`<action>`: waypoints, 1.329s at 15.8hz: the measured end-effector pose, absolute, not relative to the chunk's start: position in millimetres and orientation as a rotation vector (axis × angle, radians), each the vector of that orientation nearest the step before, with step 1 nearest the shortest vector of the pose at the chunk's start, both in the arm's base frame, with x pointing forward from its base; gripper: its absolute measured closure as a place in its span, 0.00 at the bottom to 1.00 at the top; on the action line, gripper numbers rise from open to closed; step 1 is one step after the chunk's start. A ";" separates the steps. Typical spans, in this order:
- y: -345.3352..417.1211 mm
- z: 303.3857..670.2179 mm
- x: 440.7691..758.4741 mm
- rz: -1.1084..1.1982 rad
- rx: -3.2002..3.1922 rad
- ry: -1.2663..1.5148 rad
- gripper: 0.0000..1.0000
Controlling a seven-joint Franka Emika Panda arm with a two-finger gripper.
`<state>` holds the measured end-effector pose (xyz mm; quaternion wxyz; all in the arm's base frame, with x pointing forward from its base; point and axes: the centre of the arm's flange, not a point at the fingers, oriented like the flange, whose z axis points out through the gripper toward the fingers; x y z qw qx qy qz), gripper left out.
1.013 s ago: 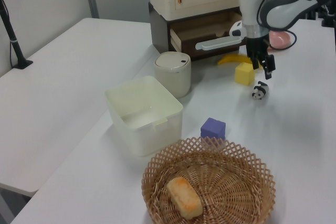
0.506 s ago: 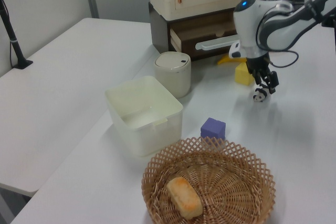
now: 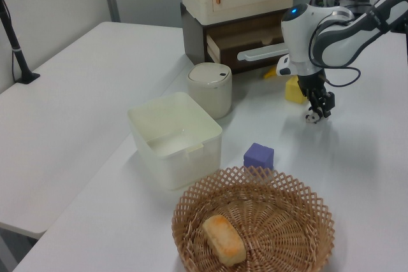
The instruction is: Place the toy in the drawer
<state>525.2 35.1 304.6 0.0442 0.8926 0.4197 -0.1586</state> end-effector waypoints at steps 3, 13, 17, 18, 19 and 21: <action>35.3 306.2 525.6 -0.480 2.729 1.280 0.43; 34.3 359.6 531.6 -0.465 2.738 1.258 0.53; 33.9 371.0 533.0 -0.463 2.740 1.255 0.53; 33.9 368.4 532.6 -0.471 2.739 1.255 0.52; 33.8 365.9 532.3 -0.478 2.739 1.256 0.52; 33.4 360.2 532.0 -0.496 2.739 1.256 0.40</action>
